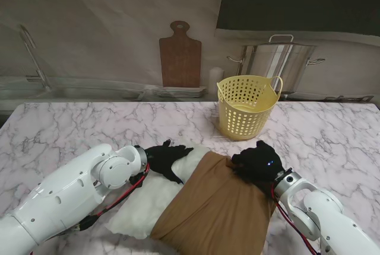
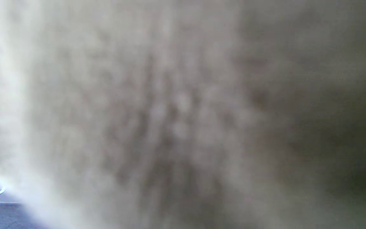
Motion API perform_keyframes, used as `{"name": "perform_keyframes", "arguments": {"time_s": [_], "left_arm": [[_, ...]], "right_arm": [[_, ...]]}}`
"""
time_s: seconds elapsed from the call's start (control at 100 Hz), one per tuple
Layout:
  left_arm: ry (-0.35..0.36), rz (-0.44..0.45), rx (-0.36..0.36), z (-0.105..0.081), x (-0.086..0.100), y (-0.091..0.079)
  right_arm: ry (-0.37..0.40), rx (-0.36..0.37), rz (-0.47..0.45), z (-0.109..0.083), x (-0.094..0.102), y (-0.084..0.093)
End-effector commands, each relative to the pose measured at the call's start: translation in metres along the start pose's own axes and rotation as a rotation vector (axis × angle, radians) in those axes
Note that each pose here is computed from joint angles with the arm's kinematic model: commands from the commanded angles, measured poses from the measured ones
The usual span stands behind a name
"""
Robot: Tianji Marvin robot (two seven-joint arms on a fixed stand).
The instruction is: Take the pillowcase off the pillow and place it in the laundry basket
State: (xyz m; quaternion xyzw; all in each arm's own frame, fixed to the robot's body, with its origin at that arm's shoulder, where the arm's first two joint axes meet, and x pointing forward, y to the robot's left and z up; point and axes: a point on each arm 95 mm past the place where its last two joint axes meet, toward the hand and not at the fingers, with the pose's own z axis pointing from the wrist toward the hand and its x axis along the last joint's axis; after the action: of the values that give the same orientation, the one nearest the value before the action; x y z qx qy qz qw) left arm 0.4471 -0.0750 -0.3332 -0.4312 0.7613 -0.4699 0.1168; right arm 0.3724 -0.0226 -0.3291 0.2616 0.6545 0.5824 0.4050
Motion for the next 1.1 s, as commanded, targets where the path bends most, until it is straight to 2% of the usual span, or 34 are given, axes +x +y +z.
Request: {"name": "perform_keyframes", "arguments": {"time_s": [0.0,0.23,0.32,0.46,0.76,1.09], "left_arm": [[0.002,-0.006,-0.028,0.007,0.005,0.012],[-0.035,0.004,0.079,0.018,0.010,0.024],[-0.039,0.022,0.076,0.021,0.011,0.027],[-0.066,0.073,0.111,0.018,0.010,0.023],[-0.149,0.169,0.199,-0.001,0.002,0.003],[-0.173,0.188,0.231,-0.002,-0.002,0.002]], "right_arm": [[0.001,0.003,-0.004,0.000,0.001,-0.002],[0.000,-0.003,-0.002,0.000,0.001,-0.002],[0.001,-0.002,-0.002,-0.001,0.001,-0.002],[-0.006,-0.002,-0.007,-0.004,-0.001,-0.002],[-0.045,0.021,-0.045,-0.022,-0.010,-0.003],[-0.127,0.063,-0.078,-0.046,-0.026,-0.006]]}}
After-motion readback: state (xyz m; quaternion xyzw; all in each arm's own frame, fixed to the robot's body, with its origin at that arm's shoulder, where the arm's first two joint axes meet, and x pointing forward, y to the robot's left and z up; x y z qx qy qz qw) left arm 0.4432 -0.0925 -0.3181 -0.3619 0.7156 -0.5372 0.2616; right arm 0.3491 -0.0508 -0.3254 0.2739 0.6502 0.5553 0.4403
